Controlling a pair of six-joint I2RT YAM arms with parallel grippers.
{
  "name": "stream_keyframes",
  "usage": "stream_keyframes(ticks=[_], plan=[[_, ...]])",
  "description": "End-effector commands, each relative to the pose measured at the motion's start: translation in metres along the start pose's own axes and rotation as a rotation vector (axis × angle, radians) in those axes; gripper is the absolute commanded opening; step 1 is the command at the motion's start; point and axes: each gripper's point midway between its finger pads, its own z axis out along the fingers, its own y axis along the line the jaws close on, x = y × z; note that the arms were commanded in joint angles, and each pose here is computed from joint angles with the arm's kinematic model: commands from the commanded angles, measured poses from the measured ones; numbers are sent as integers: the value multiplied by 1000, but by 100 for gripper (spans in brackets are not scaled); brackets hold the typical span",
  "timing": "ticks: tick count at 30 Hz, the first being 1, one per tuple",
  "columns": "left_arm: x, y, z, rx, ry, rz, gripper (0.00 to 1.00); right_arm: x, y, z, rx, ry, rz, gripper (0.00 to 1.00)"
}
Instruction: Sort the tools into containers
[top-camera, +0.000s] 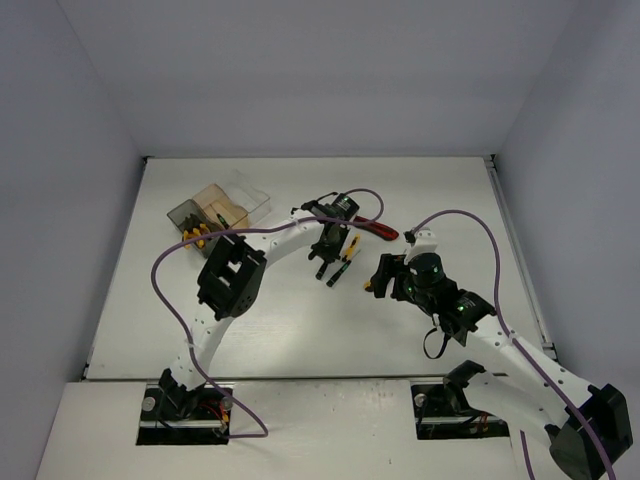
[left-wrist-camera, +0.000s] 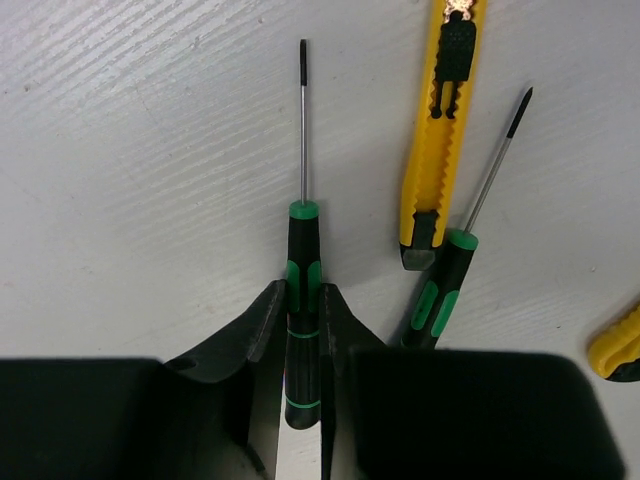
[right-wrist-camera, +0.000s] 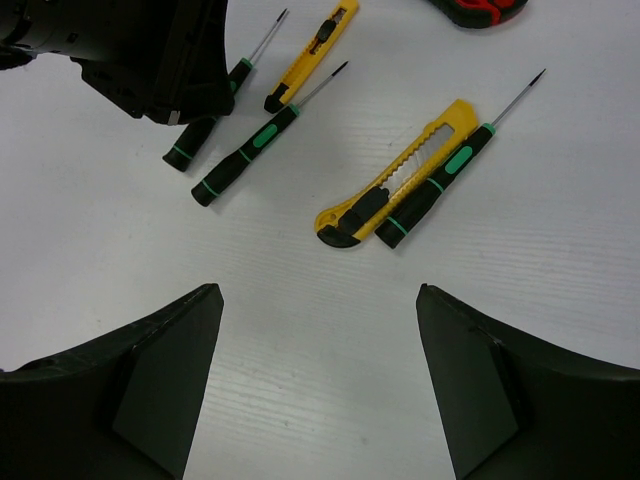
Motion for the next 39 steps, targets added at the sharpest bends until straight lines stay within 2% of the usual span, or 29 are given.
stream_keyframes(ticks=[1, 4, 8, 11, 13, 15, 18, 20, 23, 30, 37, 39], plan=[[-14, 16, -27, -33, -62, -50, 0, -14, 0, 0, 6, -51, 19, 76], [-16, 27, -38, -44, -78, -86, 0, -13, 1, 0, 4, -48, 20, 76], [-28, 49, -80, -82, -167, -165, 0, -14, 0, -1, 3, -55, 21, 76], [-36, 86, -118, -136, -254, -294, 0, -15, 1, -1, 0, -58, 21, 76], [-41, 125, -141, -174, -308, -411, 0, -14, 1, 0, 2, -52, 18, 76], [-39, 164, -153, -224, -334, -516, 0, -14, 1, 0, -1, -49, 15, 76], [-38, 201, -163, -248, -359, -639, 0, -13, 1, 0, -1, -46, 16, 76], [-38, 234, -166, -268, -374, -740, 0, -13, 0, 0, 2, -47, 16, 76], [-42, 261, -161, -267, -374, -831, 0, -13, 0, 0, 1, -48, 16, 76], [-48, 289, -126, -200, -329, -988, 0, -14, 2, -1, -8, -52, 15, 76], [-48, 301, -111, -218, -319, -1074, 11, -14, 3, -3, -18, -56, 17, 76], [-48, 302, -108, -221, -315, -1076, 17, -14, 3, -4, -20, -57, 18, 76]])
